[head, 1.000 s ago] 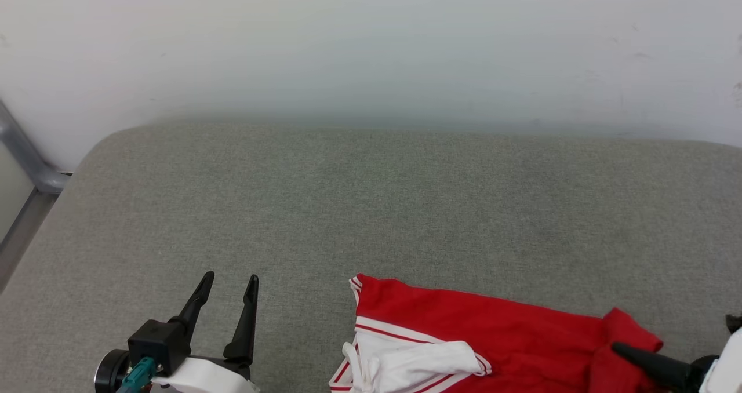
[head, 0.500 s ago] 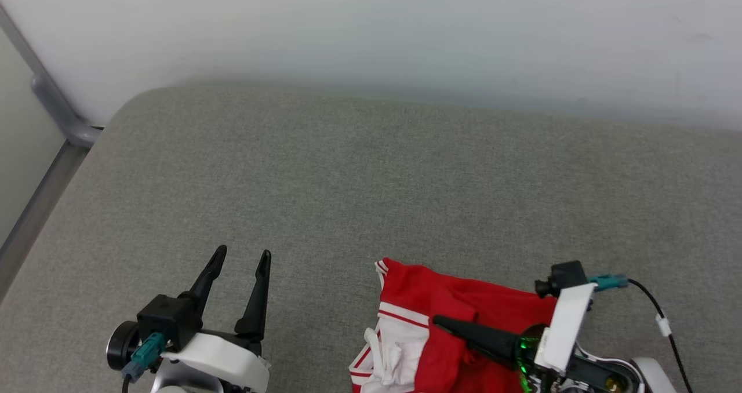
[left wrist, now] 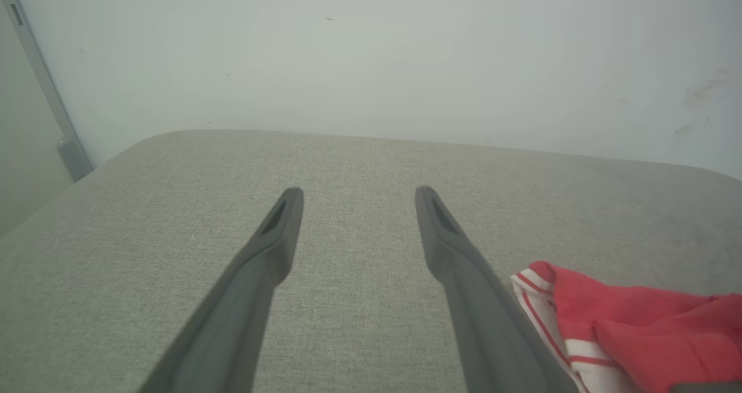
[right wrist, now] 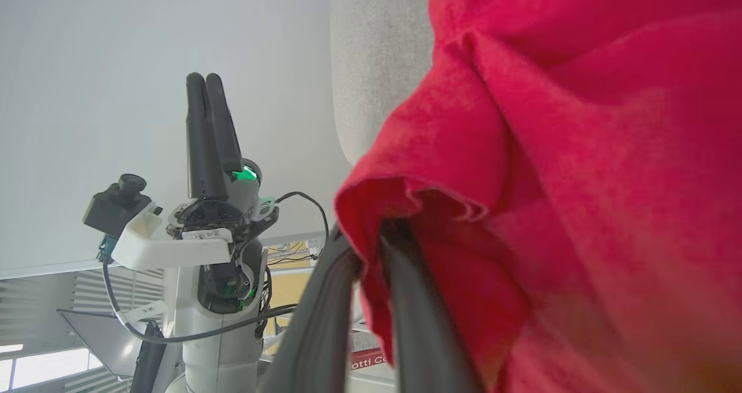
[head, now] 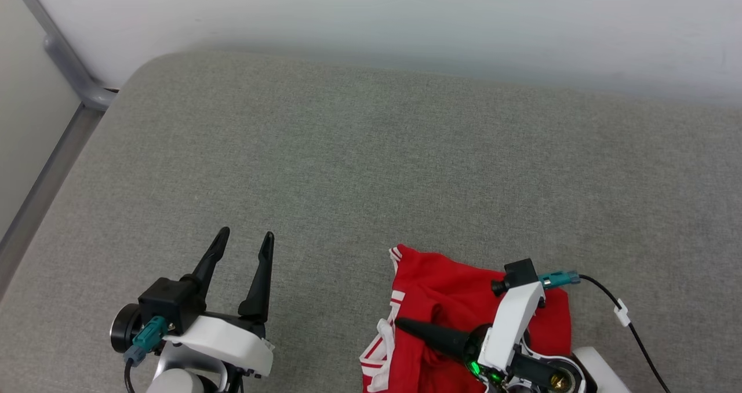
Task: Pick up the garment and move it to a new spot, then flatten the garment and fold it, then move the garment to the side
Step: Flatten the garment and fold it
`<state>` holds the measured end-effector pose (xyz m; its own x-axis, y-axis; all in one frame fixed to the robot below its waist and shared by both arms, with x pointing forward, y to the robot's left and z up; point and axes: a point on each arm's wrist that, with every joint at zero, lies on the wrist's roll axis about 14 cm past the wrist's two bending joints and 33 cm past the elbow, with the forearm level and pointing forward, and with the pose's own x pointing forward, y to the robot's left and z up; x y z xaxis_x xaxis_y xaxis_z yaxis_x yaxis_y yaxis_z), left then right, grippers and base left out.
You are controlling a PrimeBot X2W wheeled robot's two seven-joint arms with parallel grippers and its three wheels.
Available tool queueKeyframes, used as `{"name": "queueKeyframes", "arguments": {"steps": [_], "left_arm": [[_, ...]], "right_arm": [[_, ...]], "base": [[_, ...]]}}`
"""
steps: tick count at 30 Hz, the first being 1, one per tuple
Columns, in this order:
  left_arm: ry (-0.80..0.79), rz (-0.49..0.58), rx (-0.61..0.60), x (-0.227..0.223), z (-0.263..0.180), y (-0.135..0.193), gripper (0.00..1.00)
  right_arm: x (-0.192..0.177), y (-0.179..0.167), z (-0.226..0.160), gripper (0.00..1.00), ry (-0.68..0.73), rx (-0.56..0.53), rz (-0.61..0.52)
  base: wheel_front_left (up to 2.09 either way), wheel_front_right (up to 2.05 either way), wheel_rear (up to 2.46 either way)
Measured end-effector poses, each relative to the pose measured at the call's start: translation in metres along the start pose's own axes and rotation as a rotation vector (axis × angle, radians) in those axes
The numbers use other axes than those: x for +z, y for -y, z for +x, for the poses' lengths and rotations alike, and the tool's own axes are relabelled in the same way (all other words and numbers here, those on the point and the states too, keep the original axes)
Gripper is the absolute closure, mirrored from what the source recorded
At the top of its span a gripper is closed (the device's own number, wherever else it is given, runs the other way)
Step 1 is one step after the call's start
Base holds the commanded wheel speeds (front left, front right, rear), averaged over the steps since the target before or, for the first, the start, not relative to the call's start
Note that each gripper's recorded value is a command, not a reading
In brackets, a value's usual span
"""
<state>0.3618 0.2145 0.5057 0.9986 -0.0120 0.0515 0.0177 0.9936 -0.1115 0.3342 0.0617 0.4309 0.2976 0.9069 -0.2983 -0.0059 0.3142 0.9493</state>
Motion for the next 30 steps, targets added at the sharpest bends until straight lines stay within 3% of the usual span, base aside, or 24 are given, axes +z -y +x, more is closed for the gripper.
{"name": "queueKeyframes", "arguments": {"steps": [3,6,13,20,30], "left_arm": [[0.004,0.01,-0.001,0.001,0.001,0.0,0.0],[0.019,0.015,-0.01,0.005,0.001,0.002,0.0],[0.031,0.012,-0.029,0.008,-0.002,0.009,0.0],[0.041,0.01,-0.05,0.01,-0.004,0.017,0.0],[0.044,0.02,-0.067,0.01,-0.011,0.023,0.0]], "right_arm": [[0.004,-0.011,0.002,0.0,0.019,0.029,-0.019],[0.009,-0.031,-0.001,0.0,0.046,0.054,-0.107],[0.031,-0.037,-0.022,0.0,0.171,-0.015,-0.328],[0.079,-0.025,-0.069,0.0,0.402,-0.161,-0.523],[0.132,0.013,-0.19,0.0,0.779,-0.503,-0.735]], "base": [[0.0,0.0,0.0],[0.0,0.0,0.0],[0.0,0.0,0.0],[0.0,0.0,0.0],[0.0,0.0,0.0]]}}
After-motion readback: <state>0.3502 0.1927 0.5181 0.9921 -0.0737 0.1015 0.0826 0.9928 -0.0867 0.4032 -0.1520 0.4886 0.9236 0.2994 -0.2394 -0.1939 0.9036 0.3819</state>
